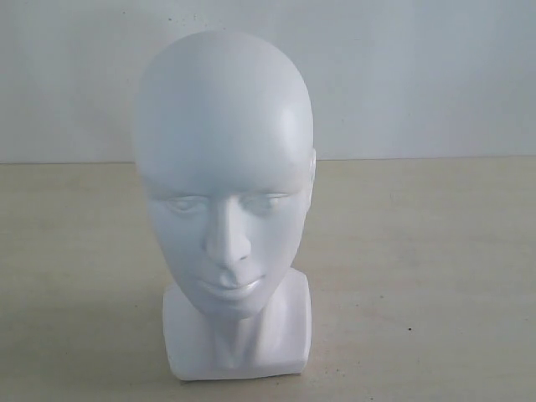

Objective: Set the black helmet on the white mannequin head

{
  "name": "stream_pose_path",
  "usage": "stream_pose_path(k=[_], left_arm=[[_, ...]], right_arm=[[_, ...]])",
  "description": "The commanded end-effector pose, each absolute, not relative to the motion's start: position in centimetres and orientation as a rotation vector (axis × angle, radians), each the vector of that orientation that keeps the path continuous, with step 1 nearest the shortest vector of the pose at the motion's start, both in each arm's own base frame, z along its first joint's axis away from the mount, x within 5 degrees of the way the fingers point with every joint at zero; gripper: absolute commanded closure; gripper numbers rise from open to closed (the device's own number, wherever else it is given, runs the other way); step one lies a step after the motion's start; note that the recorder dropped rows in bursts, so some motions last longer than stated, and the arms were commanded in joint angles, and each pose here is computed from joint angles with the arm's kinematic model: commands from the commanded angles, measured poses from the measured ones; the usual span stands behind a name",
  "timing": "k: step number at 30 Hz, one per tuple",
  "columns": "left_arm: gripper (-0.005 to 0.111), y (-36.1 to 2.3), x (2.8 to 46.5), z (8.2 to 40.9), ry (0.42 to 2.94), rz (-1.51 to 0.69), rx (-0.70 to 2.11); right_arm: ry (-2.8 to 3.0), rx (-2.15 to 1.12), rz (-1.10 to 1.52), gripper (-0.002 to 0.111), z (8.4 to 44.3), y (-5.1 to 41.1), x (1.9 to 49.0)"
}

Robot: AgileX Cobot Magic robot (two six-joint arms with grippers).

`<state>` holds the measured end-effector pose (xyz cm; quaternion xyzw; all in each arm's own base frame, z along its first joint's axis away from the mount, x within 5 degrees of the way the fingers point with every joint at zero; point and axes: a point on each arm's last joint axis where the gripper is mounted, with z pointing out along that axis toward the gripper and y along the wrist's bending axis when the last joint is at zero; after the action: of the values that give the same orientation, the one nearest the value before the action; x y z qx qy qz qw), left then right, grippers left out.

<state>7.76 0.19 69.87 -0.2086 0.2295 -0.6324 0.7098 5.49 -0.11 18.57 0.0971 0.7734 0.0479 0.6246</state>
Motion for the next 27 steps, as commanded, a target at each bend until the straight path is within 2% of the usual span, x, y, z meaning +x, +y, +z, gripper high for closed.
stream_pose_path(k=[1,2,4,13,22,27], left_arm=[[0.102,-0.5,4.8,71.4,0.245,-1.52,-0.128],[0.102,-1.0,5.4,71.4,0.289,-1.565,-0.084],[0.102,-1.4,6.1,71.2,0.328,-1.516,-0.032],[0.102,-1.5,9.4,70.7,0.3,-1.644,0.032],[0.102,-0.6,12.8,70.2,0.236,-1.811,-0.042],[0.102,-0.6,14.5,69.7,0.247,-1.816,-0.046]], right_arm=[[1.752,0.221,0.098,0.108,18.8,-0.2,5.5],[1.752,0.221,0.098,0.108,18.8,-0.2,5.5],[1.752,0.221,0.098,0.108,18.8,-0.2,5.5],[1.752,0.221,0.098,0.108,18.8,-0.2,5.5],[1.752,0.221,0.098,0.108,18.8,-0.2,5.5],[1.752,0.221,0.098,0.108,18.8,-0.2,5.5]])
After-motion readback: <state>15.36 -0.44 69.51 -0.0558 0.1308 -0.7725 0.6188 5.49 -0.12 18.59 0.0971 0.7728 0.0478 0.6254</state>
